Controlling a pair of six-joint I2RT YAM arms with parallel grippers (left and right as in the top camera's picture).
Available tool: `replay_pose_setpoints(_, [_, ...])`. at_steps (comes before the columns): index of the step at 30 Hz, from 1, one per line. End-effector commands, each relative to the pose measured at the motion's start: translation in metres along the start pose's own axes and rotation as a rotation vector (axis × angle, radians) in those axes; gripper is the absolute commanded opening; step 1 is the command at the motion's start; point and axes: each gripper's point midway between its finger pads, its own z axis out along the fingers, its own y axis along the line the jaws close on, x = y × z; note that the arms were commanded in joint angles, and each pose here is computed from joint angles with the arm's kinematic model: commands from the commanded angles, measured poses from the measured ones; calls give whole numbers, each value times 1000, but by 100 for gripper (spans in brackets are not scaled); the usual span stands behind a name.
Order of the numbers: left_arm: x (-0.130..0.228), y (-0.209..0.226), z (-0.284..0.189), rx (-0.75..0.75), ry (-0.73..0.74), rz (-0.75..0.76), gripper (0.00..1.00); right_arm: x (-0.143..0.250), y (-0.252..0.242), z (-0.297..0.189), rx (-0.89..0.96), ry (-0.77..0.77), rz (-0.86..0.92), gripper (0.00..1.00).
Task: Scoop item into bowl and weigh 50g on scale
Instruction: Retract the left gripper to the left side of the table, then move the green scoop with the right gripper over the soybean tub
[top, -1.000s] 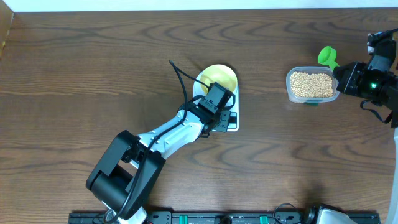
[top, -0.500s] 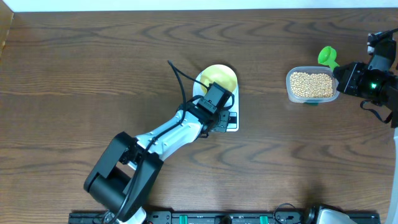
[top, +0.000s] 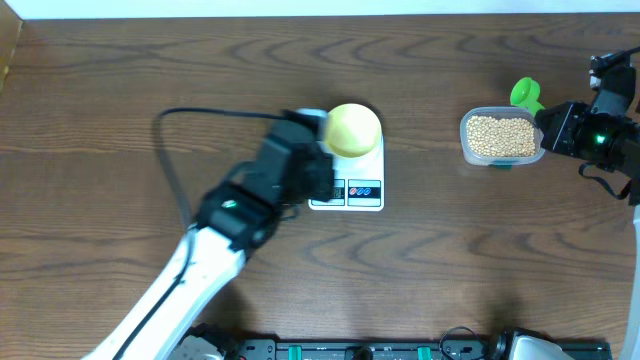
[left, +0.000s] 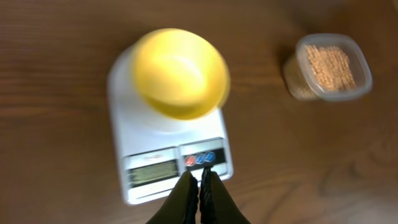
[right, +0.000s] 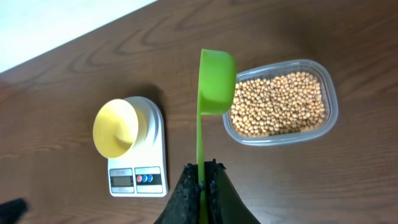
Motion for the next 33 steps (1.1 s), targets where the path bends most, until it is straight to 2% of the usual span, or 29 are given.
replay_pose_setpoints(1, [-11,24,-23,-46,-46,-49,8,3,1,1,2,13,-8,1])
replay_pose_setpoints(3, [-14,42,-36,-87,-65,-91,22,4,0,1,2,18,-6,1])
replay_pose_setpoints(4, [-15,51,-41,-107,-72,-110,25,5,1,1,1,21,-5,1])
replay_pose_setpoints(8, [-16,85,-57,-188,-90,-190,26,9,3,1,-14,38,-13,1])
replay_pose_setpoints(9, [-15,93,-60,-207,-90,-210,31,10,3,1,-14,40,-12,1])
replay_pose_setpoints(12, [-12,117,-67,-264,-85,-269,61,11,3,1,-13,42,-13,1])
replay_pose_setpoints(14, [-8,131,-71,-299,-77,-306,73,11,3,1,-13,44,-13,1])
replay_pose_setpoints(17, [-3,144,-76,-333,-67,-344,86,11,3,1,-13,44,-13,1])
replay_pose_setpoints(19, [-2,148,-78,-343,-66,-356,98,9,2,1,-8,37,-16,1])
replay_pose_setpoints(27, [-2,148,-78,-344,-66,-358,98,-4,1,1,3,-16,-41,1])
replay_pose_setpoints(33, [-2,148,-78,-344,-66,-358,98,-13,2,1,1,-53,-149,1])
